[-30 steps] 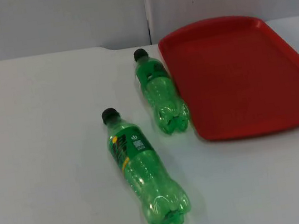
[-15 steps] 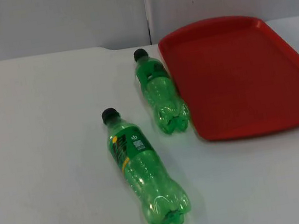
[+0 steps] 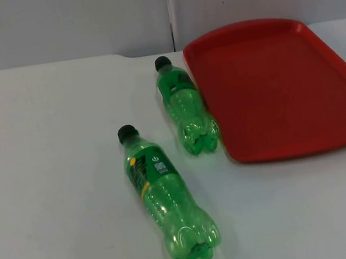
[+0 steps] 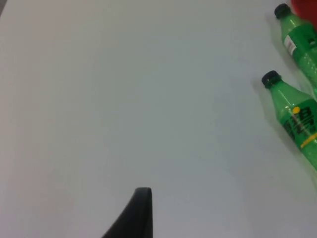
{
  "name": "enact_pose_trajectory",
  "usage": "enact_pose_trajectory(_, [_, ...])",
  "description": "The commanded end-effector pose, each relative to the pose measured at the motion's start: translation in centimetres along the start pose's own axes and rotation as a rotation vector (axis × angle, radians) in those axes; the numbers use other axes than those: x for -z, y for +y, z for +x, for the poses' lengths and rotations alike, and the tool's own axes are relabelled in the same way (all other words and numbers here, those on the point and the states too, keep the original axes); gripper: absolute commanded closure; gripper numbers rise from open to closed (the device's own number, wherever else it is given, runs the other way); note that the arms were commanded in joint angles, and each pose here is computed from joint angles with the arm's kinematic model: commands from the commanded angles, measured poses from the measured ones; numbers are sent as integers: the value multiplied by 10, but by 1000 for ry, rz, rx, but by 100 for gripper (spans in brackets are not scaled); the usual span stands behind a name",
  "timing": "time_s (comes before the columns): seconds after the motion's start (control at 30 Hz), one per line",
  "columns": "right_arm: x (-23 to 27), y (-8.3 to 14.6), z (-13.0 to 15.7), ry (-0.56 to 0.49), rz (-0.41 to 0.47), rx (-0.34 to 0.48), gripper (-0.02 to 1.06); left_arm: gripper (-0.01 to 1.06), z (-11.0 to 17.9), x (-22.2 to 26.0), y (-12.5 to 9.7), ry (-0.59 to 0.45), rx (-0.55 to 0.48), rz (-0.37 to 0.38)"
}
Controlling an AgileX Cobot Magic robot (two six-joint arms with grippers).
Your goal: Place the bottle upright on the tray.
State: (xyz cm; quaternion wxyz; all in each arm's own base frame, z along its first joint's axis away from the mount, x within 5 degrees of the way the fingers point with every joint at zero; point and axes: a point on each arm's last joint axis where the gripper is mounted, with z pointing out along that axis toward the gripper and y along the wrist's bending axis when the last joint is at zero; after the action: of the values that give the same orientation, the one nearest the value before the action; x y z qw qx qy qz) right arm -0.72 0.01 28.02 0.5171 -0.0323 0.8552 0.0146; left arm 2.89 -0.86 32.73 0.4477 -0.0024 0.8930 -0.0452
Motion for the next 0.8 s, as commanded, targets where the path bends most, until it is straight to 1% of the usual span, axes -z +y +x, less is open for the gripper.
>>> enact_pose_trajectory(0.0, [0,0,0,-7,3,-4,0,0,-7,-2,-3,14,13,30])
enact_pose_trajectory(0.37, [0,0,0,-7,3,-4,0,0,-33,-18,-5,84,37,62])
enact_pose_trajectory(0.53, [0,0,0,-7,3,-4,0,0,-51,-26,-9,114,47,111])
enact_pose_trajectory(0.57, [0,0,0,-7,3,-4,0,0,-51,-26,-9,114,47,111])
enact_pose_trajectory(0.63, [0,0,0,-7,3,-4,0,0,-58,-32,-11,135,44,136])
enact_pose_trajectory(0.77, [0,0,0,-7,3,-4,0,0,-70,-49,-12,189,62,157])
